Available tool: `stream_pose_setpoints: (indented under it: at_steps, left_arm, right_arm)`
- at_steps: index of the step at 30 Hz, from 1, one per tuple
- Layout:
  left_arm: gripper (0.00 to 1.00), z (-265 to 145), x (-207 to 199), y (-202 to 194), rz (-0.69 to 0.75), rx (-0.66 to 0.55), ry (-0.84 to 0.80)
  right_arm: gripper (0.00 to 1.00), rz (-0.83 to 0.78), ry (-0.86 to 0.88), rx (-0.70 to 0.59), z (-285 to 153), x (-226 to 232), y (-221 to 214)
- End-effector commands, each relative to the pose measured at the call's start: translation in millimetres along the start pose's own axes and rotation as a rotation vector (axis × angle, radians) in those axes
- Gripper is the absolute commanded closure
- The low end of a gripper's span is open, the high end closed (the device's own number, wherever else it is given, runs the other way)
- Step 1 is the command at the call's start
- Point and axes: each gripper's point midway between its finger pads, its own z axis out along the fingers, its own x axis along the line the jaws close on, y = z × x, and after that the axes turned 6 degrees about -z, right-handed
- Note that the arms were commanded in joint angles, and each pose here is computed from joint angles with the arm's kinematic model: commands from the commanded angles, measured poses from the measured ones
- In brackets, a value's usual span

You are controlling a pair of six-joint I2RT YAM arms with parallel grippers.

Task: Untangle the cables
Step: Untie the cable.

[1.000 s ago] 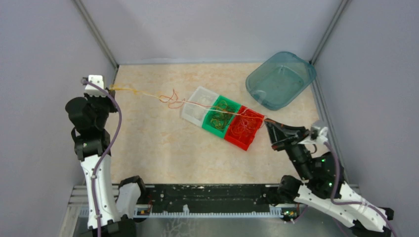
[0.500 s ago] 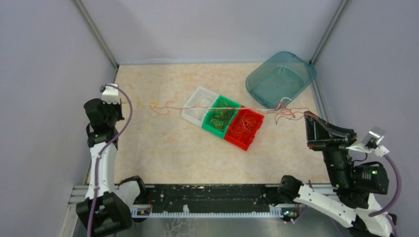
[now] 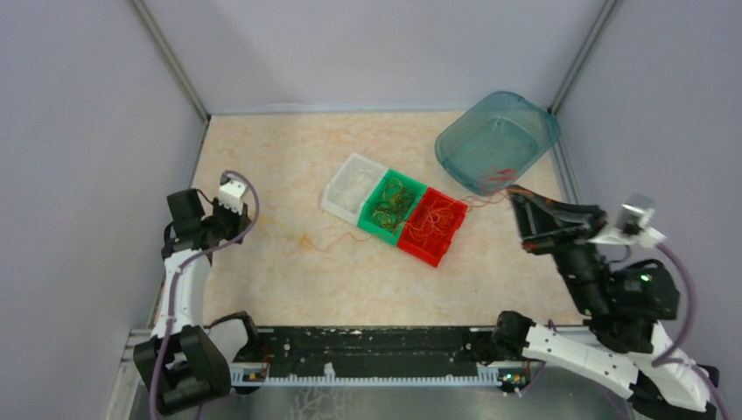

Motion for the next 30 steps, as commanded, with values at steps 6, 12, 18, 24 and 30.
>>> stream_pose_setpoints:
  at_steps: [6, 12, 18, 24, 30]
  left_arm:
    - [0.29, -28.3, -66.8, -11.5, 0.129, 0.024, -0.339]
    - [0.01, -58.0, -91.6, 32.0, 0.122, -0.059, -0.476]
    - [0.0, -117.6, -137.1, 112.4, 0.089, -0.27, -0.756]
    - [0.01, -166.7, -176.8, 163.7, 0.043, -0.378, -0.976]
    - [0.04, -181.2, -216.6, 178.2, 0.082, -0.388, -1.123]
  right_arm:
    - [1.0, 0.043, 0.304, 0.26, 46.8, 95.5, -95.7]
    - [1.0, 0.071, 0.396, 0.291, 66.0, 127.9, -119.5]
    - [1.0, 0.076, 0.464, 0.32, 78.9, 150.8, -150.0]
    - [1.0, 0.104, 0.564, 0.359, 87.5, 179.7, -189.2]
    - [1.0, 0.163, 0.668, 0.375, 94.1, 208.8, -211.8]
